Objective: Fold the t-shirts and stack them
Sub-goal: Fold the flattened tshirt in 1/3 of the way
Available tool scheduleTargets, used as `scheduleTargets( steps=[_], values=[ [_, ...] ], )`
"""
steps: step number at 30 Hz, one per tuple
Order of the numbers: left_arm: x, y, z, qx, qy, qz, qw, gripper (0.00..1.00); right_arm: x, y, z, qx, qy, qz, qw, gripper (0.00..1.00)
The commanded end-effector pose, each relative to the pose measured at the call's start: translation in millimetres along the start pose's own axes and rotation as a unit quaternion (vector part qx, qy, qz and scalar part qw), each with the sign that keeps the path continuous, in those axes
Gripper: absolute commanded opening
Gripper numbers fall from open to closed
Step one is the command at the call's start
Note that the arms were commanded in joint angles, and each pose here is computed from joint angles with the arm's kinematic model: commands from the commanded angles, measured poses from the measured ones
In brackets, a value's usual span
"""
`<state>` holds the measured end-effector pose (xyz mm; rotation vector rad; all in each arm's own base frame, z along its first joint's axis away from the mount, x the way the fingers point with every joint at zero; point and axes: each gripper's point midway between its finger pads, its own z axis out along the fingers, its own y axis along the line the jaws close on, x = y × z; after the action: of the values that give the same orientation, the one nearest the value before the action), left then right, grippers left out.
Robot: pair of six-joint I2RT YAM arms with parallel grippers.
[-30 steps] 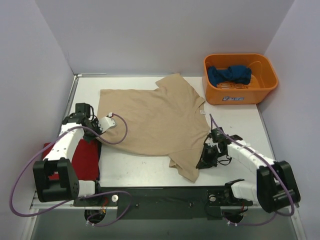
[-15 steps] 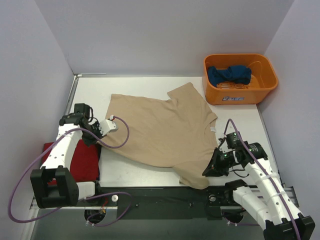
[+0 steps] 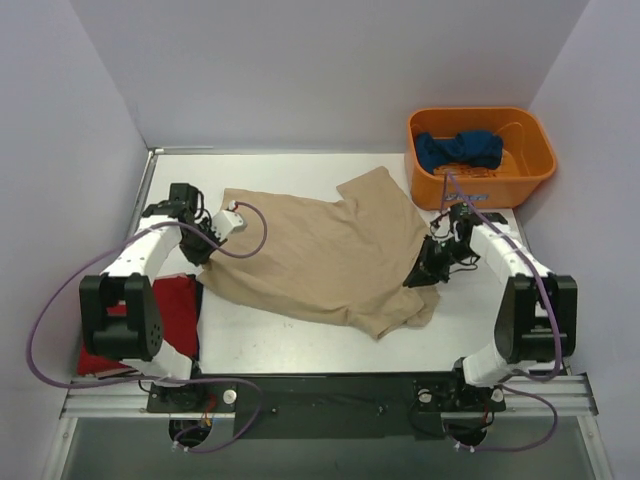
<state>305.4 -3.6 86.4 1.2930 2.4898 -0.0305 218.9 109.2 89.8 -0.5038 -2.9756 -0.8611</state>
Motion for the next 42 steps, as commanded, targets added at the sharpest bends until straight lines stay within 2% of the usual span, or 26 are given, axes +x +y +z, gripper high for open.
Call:
scheduleTargets(
  steps=[1,6,16,23,24,25,26,27,28,29,30,34,35,37,38,39,42],
  values=[
    [-32,48,1,-0.061,-0.029,-0.033,0.997,0.00,-48,7,4,-0.010,-0.024,-0.064,0.998,0.00],
    [-33,73,8,-0.084,-0.002,-0.050,0.995,0.00,-105,5,-2,0.004,-0.065,-0.060,0.996,0.00],
    [-24,71,28,-0.070,0.032,-0.045,0.996,0.00,-131,12,10,0.056,-0.072,-0.132,0.987,0.00],
    [-28,84,33,-0.095,0.039,-0.063,0.993,0.00,-139,1,15,0.100,-0.076,-0.141,0.982,0.00],
    [-29,87,33,-0.101,0.042,-0.067,0.992,0.09,-139,2,16,0.106,-0.077,-0.146,0.981,0.00],
    [-31,88,33,-0.104,0.040,-0.075,0.991,0.18,-142,2,14,0.114,-0.083,-0.150,0.979,0.14],
    [-36,92,29,-0.112,0.033,-0.083,0.990,0.31,-142,3,15,0.123,-0.084,-0.155,0.977,0.20],
    [-42,97,23,-0.122,0.022,-0.095,0.988,0.42,-146,3,9,0.140,-0.095,-0.159,0.973,0.34],
    [-45,101,19,-0.129,0.017,-0.103,0.986,0.64,-151,5,4,0.154,-0.108,-0.162,0.969,0.39],
    [-52,108,12,-0.143,0.005,-0.116,0.983,0.72,-152,6,-2,0.164,-0.118,-0.160,0.966,0.45],
    [-53,114,7,-0.158,0.005,-0.121,0.980,0.85,-157,7,-11,0.174,-0.134,-0.152,0.964,0.47],
    [-55,141,-21,-0.218,0.010,-0.148,0.965,0.86,-134,-11,-44,0.210,-0.134,-0.095,0.964,0.50],
    [-55,139,-30,-0.222,0.009,-0.142,0.965,0.85,-127,-13,-58,0.202,-0.153,-0.076,0.964,0.49],
    [-58,108,-31,-0.173,-0.008,-0.090,0.981,0.75,-99,-21,-59,0.182,-0.146,-0.048,0.971,0.46],
    [-63,90,-28,-0.137,-0.023,-0.045,0.989,0.64,-78,-26,-54,0.173,-0.134,-0.042,0.975,0.45],
    [-64,55,-21,-0.090,-0.041,-0.003,0.995,0.55,-67,-29,-50,0.166,-0.127,-0.031,0.977,0.45],
    [-41,1,0,-0.021,-0.029,0.103,0.994,0.53,-36,-43,-31,0.155,-0.102,-0.006,0.983,0.50]
  ],
)
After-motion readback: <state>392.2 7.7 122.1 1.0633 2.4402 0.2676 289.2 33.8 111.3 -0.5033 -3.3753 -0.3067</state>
